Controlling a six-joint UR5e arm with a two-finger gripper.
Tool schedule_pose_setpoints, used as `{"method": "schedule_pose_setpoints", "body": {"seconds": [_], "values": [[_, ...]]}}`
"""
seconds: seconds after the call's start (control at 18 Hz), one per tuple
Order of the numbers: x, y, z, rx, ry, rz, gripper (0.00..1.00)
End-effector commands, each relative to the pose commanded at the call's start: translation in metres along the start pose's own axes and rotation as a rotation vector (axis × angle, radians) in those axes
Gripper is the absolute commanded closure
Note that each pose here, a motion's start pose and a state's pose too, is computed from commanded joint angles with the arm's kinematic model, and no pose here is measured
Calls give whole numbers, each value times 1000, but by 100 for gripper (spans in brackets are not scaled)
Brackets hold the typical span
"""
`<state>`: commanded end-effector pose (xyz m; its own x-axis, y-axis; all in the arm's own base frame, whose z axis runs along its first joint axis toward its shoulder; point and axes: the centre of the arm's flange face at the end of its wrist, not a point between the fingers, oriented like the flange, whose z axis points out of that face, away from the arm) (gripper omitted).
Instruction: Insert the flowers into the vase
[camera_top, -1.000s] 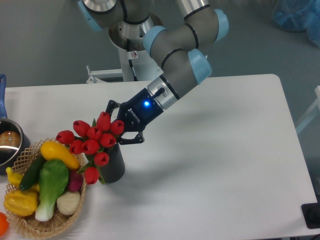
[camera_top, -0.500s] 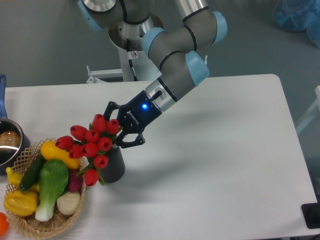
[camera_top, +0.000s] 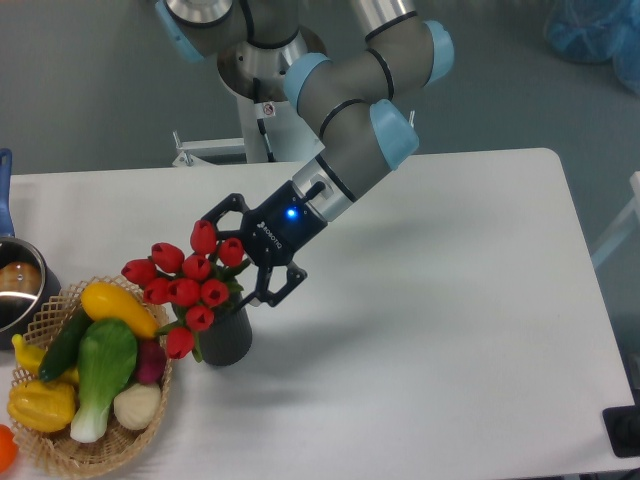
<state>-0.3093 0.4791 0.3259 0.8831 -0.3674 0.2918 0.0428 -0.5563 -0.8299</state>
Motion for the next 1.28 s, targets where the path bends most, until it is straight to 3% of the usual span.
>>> {"method": "schedule_pose_setpoints", "body": {"seconds": [0.89, 1.06, 1.28], "values": [[-23, -16, -103, 30, -201, 24, 0], [-26, -26, -122, -102, -305, 58, 0], [-40, -20, -143, -464, -469, 170, 0]]}}
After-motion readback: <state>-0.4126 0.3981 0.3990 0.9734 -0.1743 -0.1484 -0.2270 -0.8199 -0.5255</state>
